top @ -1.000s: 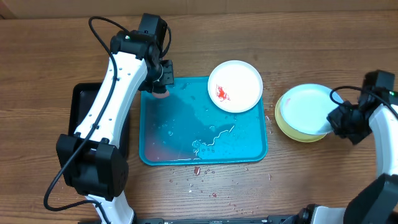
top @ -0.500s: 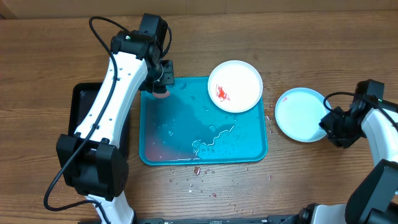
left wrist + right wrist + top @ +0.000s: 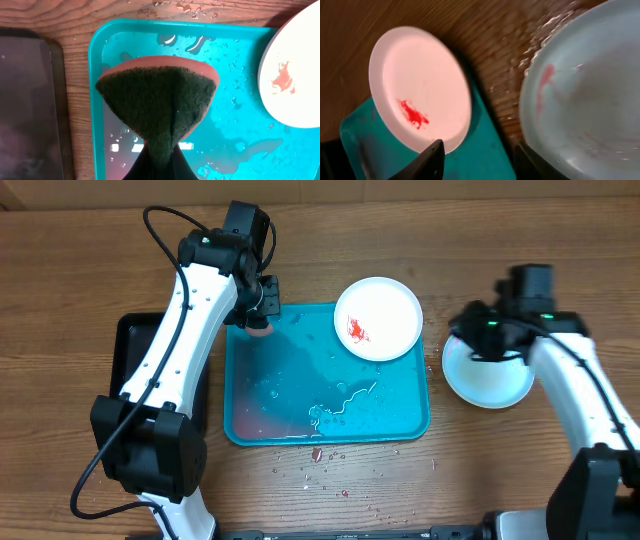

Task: Clean dirty plates on tray and stack at the side
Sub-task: 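Lower the white plate onto the yellow plate and release, then grip the remaining white plate's rim with the right gripper, pull it center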

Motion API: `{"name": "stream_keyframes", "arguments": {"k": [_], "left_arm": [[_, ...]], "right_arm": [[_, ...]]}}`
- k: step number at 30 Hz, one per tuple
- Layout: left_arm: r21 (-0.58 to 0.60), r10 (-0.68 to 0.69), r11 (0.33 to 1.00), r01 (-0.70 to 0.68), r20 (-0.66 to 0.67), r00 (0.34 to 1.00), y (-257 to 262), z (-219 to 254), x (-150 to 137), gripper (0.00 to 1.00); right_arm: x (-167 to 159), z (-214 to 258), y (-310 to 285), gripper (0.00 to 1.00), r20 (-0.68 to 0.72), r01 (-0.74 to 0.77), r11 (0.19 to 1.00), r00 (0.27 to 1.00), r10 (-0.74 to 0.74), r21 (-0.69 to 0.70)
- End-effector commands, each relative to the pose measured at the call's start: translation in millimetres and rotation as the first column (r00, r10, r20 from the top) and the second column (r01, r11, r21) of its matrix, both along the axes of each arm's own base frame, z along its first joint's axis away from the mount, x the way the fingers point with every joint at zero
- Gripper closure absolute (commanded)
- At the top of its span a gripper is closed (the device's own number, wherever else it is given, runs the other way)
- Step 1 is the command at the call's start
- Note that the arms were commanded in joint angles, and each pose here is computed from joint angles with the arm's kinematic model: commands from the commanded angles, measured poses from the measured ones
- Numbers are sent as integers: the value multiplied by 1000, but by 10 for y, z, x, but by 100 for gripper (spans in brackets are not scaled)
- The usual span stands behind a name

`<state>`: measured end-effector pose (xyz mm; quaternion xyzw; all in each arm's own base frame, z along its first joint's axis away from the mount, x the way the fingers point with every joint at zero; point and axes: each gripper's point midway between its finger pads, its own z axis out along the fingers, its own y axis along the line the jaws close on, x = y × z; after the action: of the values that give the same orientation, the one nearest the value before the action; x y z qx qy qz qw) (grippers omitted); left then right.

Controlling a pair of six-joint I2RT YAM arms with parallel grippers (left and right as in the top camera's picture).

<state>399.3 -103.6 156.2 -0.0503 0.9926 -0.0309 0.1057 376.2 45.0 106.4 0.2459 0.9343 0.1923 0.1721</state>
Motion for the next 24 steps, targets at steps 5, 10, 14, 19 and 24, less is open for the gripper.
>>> {"name": "stream_keyframes", "arguments": {"k": [5,10,14,19,24], "left_arm": [[4,-32,999,32,12,999,-50,30,-2,96],[4,-32,999,32,11,999,-50,30,-3,96],[4,-32,999,32,11,999,-52,30,-3,96],[4,-32,999,32,11,999,-52,30,-3,96],[5,-32,999,32,10,999,-50,30,-4,96]], "right_arm": [[72,-502,368,57,-101,11,997,995,-19,-78],[124,-762,502,66,-122,-27,996,992,17,-79],[141,-805,596,73,-115,-52,995,992,43,-80],[128,-817,698,80,-110,-79,993,992,70,-84],[71,-831,762,90,-126,-95,992,988,84,-85]]}}
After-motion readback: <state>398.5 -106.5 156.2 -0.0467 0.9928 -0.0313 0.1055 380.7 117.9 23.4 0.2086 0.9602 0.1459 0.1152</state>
